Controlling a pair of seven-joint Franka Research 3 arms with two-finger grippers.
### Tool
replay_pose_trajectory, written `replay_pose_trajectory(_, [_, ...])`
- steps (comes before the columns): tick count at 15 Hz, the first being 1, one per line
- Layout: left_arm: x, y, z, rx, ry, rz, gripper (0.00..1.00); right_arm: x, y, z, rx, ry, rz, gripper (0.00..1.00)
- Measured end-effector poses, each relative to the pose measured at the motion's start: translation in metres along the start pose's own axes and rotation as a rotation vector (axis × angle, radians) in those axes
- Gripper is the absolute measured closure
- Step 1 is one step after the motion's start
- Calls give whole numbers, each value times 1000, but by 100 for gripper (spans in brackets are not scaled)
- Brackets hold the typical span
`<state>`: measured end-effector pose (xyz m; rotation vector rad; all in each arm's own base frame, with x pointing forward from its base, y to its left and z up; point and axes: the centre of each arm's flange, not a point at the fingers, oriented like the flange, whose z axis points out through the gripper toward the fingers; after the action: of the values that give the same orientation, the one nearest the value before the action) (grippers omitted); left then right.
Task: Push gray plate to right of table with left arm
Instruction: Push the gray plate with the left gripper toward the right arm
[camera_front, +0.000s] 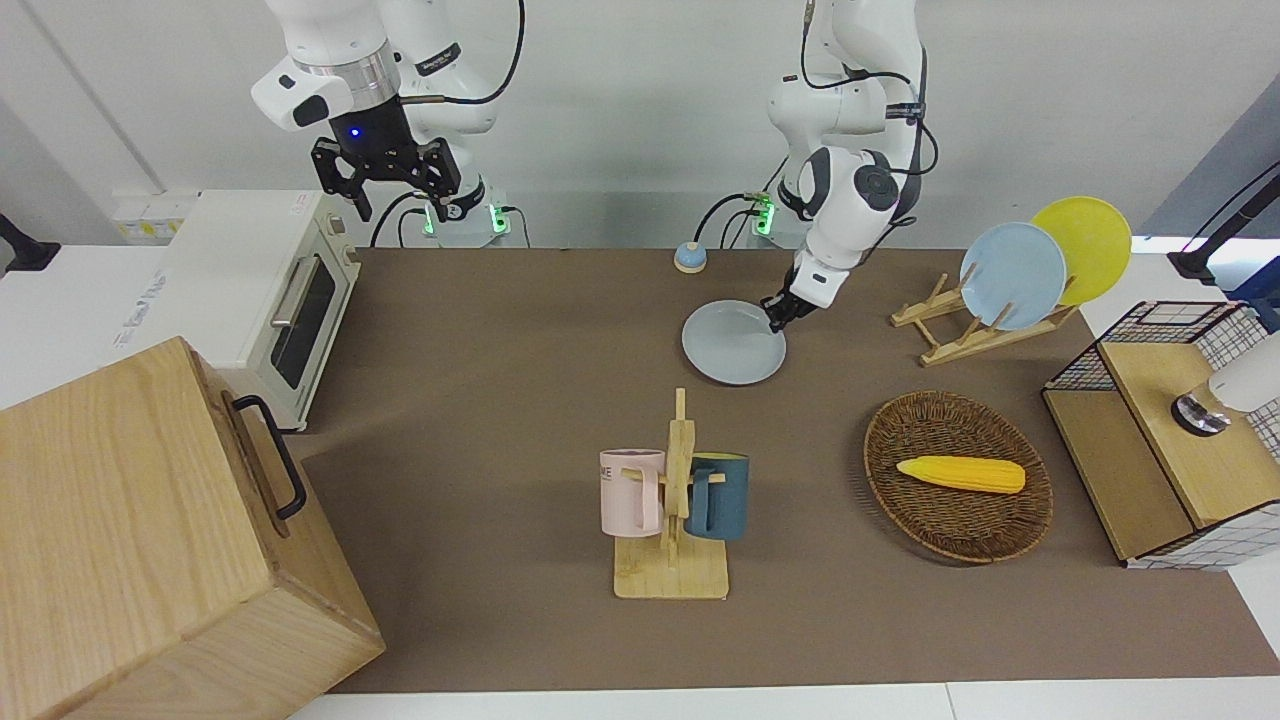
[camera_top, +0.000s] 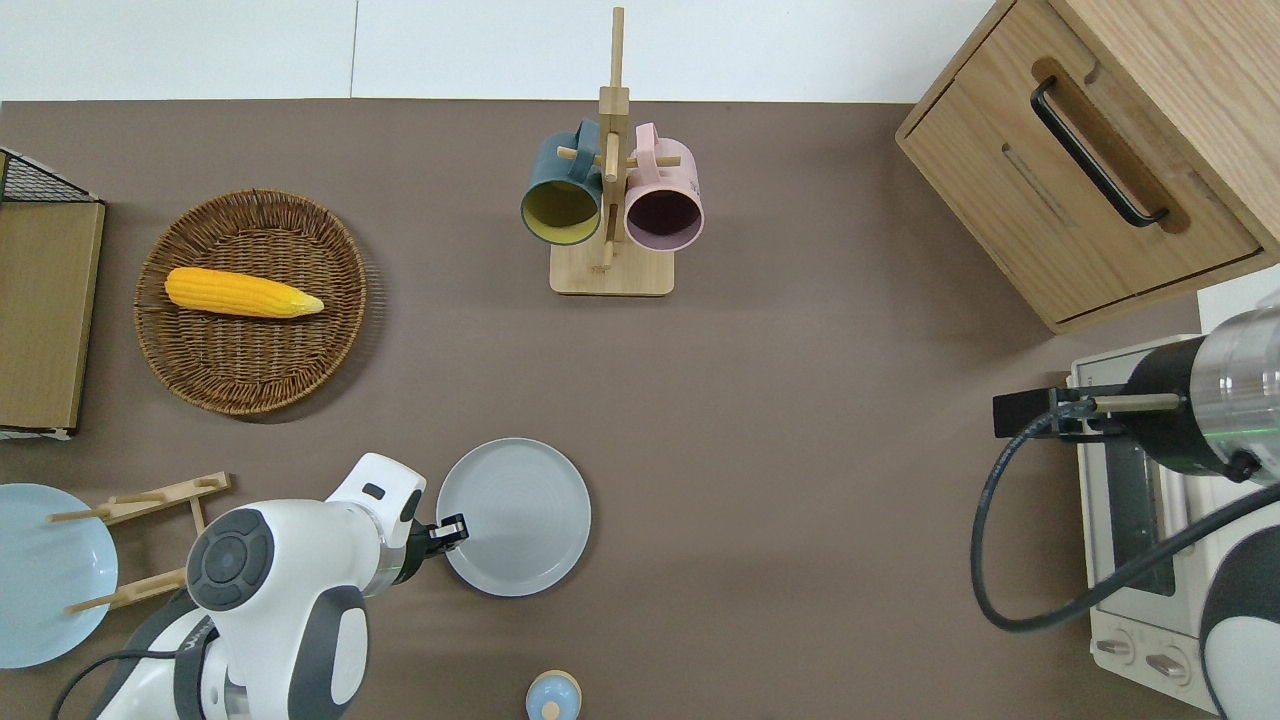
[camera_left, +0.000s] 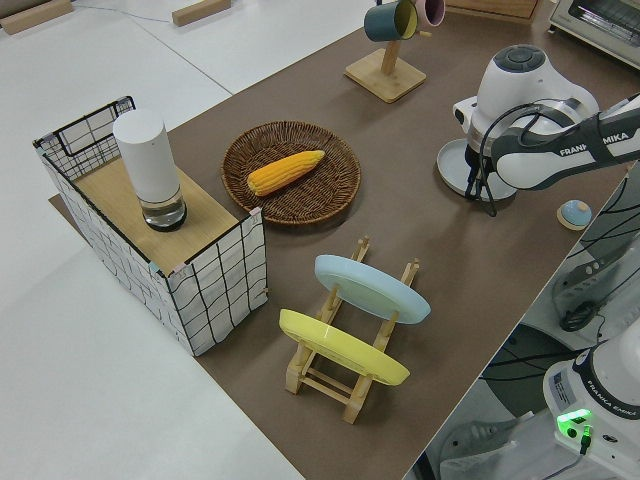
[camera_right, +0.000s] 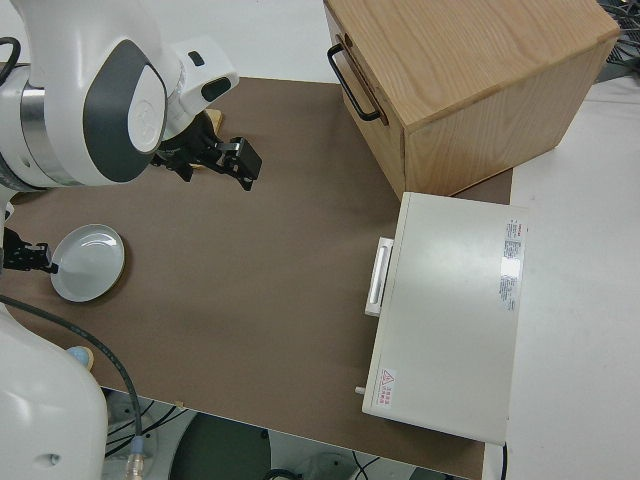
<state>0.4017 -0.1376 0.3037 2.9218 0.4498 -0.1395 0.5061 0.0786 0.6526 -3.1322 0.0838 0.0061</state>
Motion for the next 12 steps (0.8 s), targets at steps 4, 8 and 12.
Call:
replay_pose_trajectory(4, [-21, 31, 7, -5, 9, -9, 97, 0, 0, 0, 0, 0, 0, 0])
replay_pose_trajectory(8, [-42, 63, 17, -42, 20, -27, 97, 0, 0, 0, 0, 0, 0, 0])
replay_pose_trajectory(12, [-63, 102, 29, -78, 16, -25, 97, 0, 0, 0, 0, 0, 0, 0])
